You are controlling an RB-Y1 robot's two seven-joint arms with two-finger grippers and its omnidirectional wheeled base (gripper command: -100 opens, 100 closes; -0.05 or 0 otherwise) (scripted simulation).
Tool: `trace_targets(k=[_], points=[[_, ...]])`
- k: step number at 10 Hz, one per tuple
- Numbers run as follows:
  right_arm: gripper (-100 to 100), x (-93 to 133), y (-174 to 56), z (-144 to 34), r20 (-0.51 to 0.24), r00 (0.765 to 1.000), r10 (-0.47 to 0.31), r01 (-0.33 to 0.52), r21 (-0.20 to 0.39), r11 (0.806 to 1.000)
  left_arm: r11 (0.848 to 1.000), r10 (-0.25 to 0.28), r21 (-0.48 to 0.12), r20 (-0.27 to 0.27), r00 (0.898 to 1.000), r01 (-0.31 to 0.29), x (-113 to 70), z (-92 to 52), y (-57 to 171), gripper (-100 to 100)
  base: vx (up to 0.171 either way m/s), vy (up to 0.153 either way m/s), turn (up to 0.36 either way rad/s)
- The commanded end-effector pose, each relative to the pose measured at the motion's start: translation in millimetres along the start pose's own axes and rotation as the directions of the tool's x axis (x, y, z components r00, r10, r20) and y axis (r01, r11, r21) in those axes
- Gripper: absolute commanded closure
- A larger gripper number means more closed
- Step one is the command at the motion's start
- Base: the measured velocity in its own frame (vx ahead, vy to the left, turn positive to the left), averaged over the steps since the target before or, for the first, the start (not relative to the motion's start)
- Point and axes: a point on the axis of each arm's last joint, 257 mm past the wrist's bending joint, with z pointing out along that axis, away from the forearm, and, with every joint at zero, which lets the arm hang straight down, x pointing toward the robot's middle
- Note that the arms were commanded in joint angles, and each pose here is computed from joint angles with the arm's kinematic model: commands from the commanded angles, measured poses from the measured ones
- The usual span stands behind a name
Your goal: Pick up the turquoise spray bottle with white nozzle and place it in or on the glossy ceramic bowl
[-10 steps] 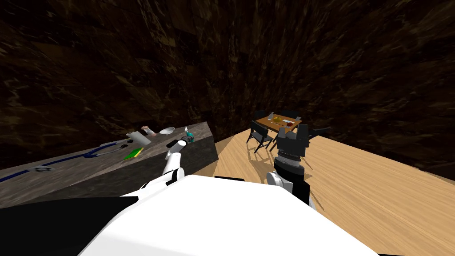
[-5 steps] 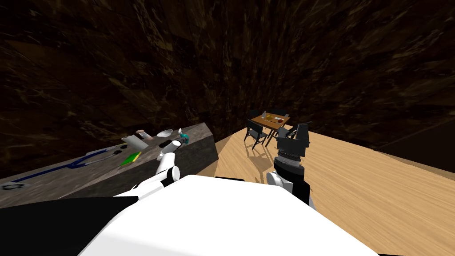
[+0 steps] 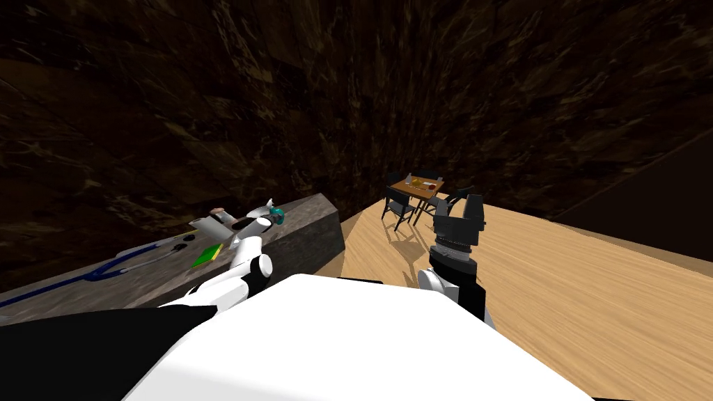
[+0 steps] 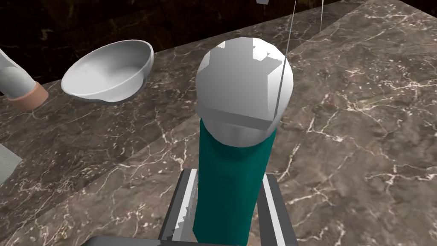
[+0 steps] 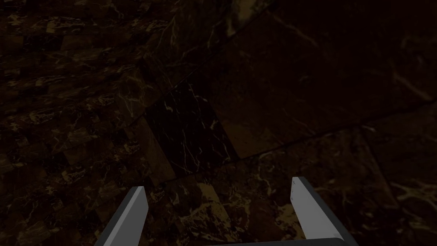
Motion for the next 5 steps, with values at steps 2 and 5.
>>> trace_targets(k=[2,5], points=[[0,0,0,0.0,0.000,1.000,0.000,0.000,0.000,1.000,0.997,-0.050,0.052,-0.036,0.998,0.052,21.2,-0.5,-31,100,-0.028,0.251,-0.110],[0,0,0,0.0,0.000,1.000,0.000,0.000,0.000,1.000,0.986,-0.123,0.101,-0.110,0.986,0.135,55.0,-1.5,-61,100,0.047,0.260,-0.050]])
